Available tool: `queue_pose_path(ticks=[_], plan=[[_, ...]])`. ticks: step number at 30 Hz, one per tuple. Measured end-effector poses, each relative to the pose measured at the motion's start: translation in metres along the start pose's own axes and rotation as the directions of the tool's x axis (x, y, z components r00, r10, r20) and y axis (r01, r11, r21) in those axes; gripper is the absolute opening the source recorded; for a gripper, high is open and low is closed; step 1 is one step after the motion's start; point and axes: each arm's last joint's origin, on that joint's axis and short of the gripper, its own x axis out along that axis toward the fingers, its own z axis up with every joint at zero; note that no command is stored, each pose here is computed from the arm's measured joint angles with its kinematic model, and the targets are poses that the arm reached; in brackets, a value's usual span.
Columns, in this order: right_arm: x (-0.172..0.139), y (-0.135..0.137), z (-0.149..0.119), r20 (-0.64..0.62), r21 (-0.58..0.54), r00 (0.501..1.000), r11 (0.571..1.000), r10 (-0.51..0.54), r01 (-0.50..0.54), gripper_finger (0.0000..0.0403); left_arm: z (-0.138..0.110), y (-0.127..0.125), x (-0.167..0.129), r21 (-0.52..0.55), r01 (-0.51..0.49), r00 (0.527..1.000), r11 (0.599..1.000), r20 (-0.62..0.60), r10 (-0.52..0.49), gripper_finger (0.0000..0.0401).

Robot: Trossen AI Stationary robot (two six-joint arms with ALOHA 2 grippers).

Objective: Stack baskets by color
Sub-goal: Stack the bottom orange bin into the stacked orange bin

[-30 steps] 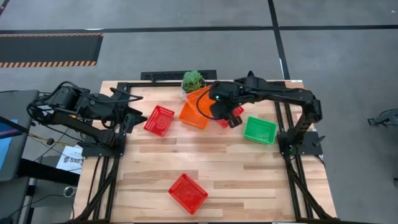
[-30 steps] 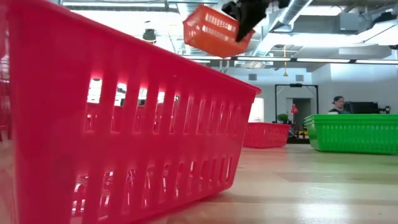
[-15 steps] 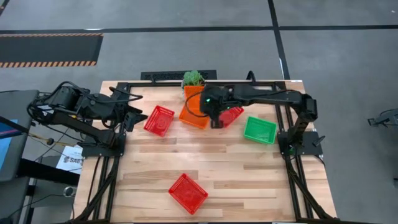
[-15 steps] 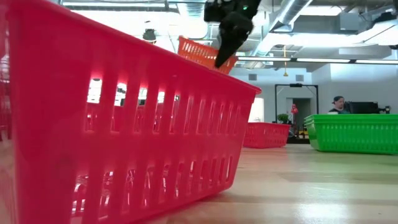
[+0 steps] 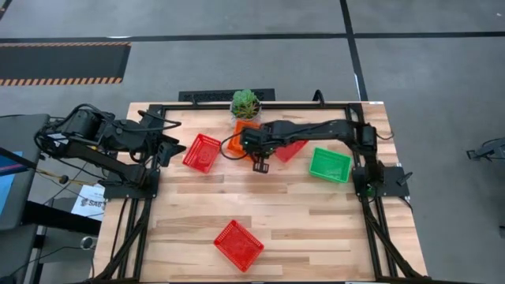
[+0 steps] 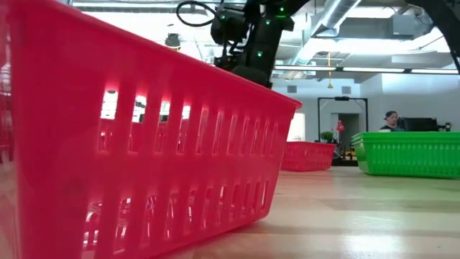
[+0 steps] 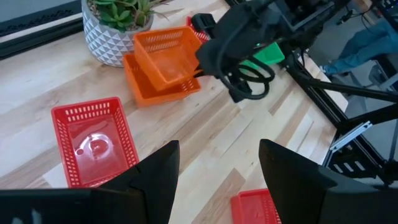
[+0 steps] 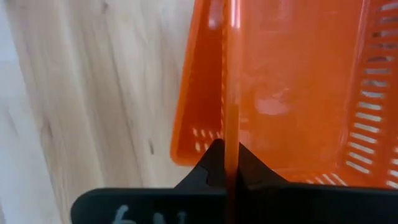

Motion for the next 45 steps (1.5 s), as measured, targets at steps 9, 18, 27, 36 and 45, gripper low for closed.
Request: queue_pose_path(ticks=[9, 18, 27, 36, 45], plan=[[0.013, -0.006, 0.006, 0.016, 0.032, 1.0, 0.999, 0.007, -0.007, 0.0007, -0.001, 0.001, 0.0, 0.003, -0.007, 1.0, 1.0, -0.006, 0.008, 0.0208], [0.008, 0.005, 0.006, 0.015, -0.013, 0.999, 1.0, 0.029, -0.029, 0.0019, 0.0, 0.0, 0.0, 0.008, -0.008, 1.0, 1.0, -0.006, 0.008, 0.0208], [-0.032, 0.016, 0.024, 0.116, -0.123, 0.992, 0.992, 0.043, -0.029, 0.0012, -0.001, 0.001, 0.0, 0.012, -0.015, 1.0, 1.0, -0.01, 0.015, 0.0208], [-0.022, 0.034, 0.008, 0.004, -0.257, 0.998, 0.965, 0.055, -0.052, 0.0005, -0.001, 0.001, 0.0, 0.012, -0.015, 1.0, 1.0, -0.009, 0.015, 0.0208], [0.002, 0.039, -0.007, -0.044, -0.298, 0.998, 0.953, 0.043, -0.054, 0.0016, -0.001, 0.002, 0.0, 0.016, -0.022, 1.0, 1.0, -0.011, 0.023, 0.0208]])
